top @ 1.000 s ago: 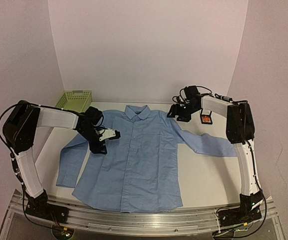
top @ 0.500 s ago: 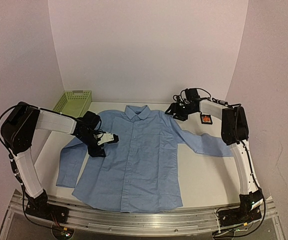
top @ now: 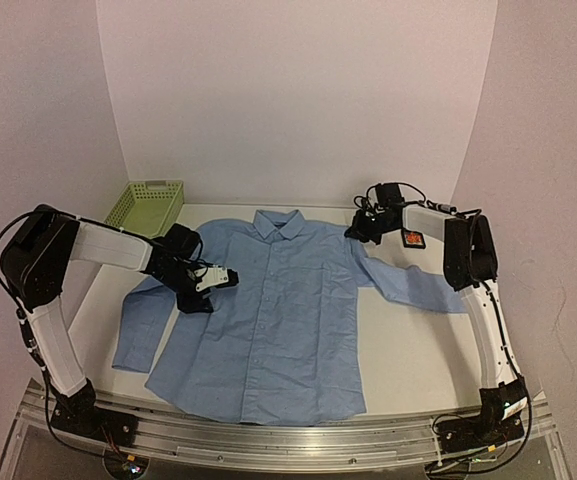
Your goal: Pin the brooch onto the clothing
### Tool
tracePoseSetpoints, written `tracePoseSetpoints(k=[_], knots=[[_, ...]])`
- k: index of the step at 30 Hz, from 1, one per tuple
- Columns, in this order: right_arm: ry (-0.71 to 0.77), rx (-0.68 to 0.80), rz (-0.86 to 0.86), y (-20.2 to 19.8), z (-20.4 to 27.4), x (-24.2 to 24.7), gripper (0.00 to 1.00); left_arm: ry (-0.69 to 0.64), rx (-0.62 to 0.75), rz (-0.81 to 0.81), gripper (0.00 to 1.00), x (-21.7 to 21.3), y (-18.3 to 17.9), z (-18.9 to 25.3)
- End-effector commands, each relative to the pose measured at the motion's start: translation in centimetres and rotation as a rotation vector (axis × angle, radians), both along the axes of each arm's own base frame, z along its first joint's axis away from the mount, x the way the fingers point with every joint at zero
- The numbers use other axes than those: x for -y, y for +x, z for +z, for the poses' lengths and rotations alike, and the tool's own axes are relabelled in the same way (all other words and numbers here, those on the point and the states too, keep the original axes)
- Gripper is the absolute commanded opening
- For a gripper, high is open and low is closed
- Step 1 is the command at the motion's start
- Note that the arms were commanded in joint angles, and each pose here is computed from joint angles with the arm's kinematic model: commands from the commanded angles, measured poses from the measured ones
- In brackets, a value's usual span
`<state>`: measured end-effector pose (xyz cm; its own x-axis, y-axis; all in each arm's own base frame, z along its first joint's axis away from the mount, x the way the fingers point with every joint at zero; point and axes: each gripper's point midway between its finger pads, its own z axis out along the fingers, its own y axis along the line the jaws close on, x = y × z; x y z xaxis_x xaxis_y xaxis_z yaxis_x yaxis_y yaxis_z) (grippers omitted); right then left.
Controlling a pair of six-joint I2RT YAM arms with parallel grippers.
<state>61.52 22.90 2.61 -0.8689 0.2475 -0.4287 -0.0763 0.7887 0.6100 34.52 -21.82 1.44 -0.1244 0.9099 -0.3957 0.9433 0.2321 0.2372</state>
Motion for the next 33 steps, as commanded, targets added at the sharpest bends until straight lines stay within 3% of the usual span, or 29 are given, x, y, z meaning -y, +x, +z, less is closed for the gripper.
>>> tracePoseSetpoints(k=[1, 7, 13, 19, 22, 28, 31, 33], knots=[[-0.138, 0.204, -0.136, 4.3, 5.5, 4.7, 0.00, 0.170, -0.150, -0.052, 0.54, -3.8, -5.3, -5.9], [-0.299, 0.360, -0.063, 5.8, 5.5, 5.0, 0.02, 0.197, -0.170, -0.057, 0.54, -4.7, -6.4, -6.7], [-0.385, 0.413, -0.094, 5.9, 7.7, 6.4, 0.45, 0.222, -0.186, -0.057, 0.54, -5.3, -7.0, -7.5], [-0.473, 0.399, -0.178, 2.6, 13.3, 9.3, 0.57, 0.195, -0.204, -0.064, 0.54, -4.7, -7.1, -6.6], [-0.529, 0.312, -0.224, -0.8, 14.4, 11.3, 0.57, 0.108, -0.197, -0.064, 0.55, -2.3, -5.3, -3.4], [-0.639, 0.061, -0.307, -9.5, 11.1, 15.4, 0.51, -0.177, -0.094, -0.054, 0.55, 6.3, 4.0, 6.9], [-0.580, -0.028, -0.372, -12.8, 9.9, 17.4, 0.40, -0.334, -0.024, -0.063, 0.54, 11.3, 8.4, 11.3], [-0.543, -0.092, -0.398, -14.5, 8.3, 18.6, 0.24, -0.378, 0.039, -0.100, 0.53, 14.8, 10.0, 12.0]])
